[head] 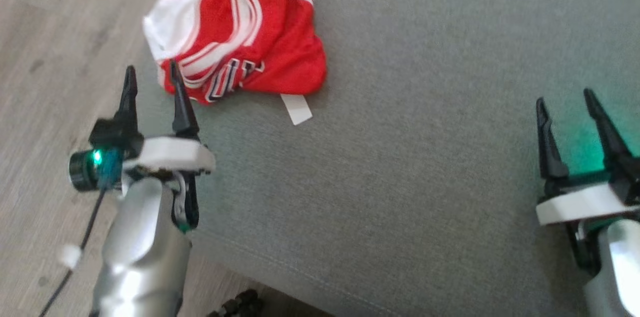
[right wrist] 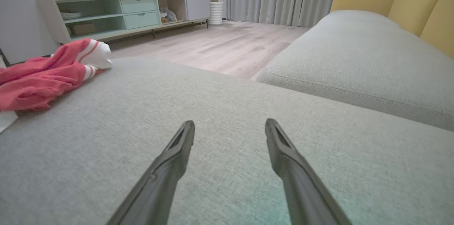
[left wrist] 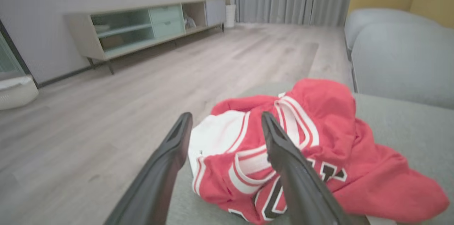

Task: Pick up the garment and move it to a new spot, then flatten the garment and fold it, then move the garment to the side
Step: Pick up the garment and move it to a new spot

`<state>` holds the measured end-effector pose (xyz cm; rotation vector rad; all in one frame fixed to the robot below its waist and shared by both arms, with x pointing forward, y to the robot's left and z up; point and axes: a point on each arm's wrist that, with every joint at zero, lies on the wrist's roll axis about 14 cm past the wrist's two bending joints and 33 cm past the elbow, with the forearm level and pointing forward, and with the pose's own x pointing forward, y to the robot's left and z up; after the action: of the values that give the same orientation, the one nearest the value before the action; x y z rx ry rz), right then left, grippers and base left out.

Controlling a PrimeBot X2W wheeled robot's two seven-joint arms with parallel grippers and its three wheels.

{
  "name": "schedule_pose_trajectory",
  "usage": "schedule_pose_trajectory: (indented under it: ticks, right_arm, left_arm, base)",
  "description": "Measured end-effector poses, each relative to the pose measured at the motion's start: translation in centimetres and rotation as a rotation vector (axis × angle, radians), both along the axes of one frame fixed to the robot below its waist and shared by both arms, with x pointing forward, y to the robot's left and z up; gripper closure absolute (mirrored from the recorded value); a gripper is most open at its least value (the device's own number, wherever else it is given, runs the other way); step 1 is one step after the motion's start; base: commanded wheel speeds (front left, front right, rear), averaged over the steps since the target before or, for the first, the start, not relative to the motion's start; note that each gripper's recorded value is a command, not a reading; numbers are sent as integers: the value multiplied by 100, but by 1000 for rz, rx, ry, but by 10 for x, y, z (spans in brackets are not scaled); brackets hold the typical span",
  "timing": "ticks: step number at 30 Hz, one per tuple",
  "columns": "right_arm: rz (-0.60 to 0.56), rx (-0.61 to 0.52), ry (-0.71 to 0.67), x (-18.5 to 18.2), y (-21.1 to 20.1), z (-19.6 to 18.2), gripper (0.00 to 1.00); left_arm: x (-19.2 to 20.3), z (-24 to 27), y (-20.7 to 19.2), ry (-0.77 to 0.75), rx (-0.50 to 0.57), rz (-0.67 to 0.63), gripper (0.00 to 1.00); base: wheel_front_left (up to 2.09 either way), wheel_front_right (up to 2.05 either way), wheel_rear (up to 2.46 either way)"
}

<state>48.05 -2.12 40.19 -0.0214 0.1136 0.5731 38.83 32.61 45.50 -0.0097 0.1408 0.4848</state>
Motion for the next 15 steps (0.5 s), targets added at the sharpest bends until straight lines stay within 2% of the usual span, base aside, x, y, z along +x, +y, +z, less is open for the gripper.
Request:
schedule_pose_trajectory:
  ticks: [6,11,12,13,14,15]
  right_arm:
    - [-39,-17,3,15,-21,-16,0]
    - [-80,-18,-9,23,-37,-18,0]
    - [-86,-20,-9,23,-40,-18,0]
    - [-91,-21,-8,23,-42,-19,0]
    - [-95,-23,-8,23,-44,-19,0]
    - [-97,-24,-9,23,-45,-19,0]
  left_arm:
    - [22,-67,6,188,-118,51,0]
    - [39,-97,-8,249,-216,20,0]
    - [40,-102,-11,263,-226,9,17]
    - [41,-106,-14,274,-232,1,73]
    - [42,-107,-16,279,-237,-7,100]
    - [45,-106,-16,275,-235,-11,100]
  base:
    - [0,0,0]
    - [0,0,0]
    - [0,0,0]
    - [0,0,0]
    - [0,0,0]
    - [0,0,0]
